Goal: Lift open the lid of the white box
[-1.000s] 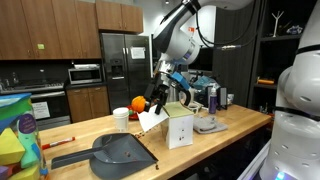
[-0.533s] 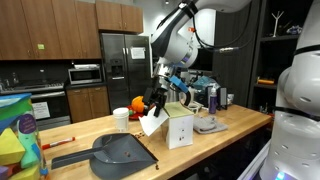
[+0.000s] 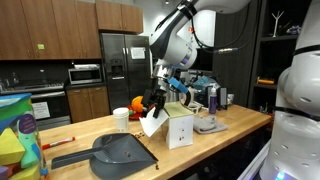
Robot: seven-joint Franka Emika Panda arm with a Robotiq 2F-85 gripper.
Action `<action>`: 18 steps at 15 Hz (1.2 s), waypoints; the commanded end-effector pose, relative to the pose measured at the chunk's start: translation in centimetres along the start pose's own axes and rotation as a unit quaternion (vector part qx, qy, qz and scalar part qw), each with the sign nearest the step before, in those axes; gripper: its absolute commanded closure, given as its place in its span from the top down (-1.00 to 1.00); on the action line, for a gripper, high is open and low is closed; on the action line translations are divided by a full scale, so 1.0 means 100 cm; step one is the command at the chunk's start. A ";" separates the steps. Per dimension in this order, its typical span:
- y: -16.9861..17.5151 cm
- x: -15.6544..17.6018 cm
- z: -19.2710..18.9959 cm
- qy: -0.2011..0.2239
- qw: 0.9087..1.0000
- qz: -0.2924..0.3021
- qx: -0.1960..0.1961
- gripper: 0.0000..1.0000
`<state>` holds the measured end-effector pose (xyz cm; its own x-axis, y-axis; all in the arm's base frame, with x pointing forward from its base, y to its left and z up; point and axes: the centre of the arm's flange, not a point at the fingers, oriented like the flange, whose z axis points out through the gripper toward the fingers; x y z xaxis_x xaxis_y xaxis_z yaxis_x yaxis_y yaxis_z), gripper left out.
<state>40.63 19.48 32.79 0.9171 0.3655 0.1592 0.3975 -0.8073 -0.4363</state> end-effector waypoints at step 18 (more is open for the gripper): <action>-0.004 0.004 0.008 0.004 0.998 0.012 -0.066 1.00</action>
<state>40.77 20.37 32.32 0.9211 0.3563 0.1568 0.3892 -0.8523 -0.3495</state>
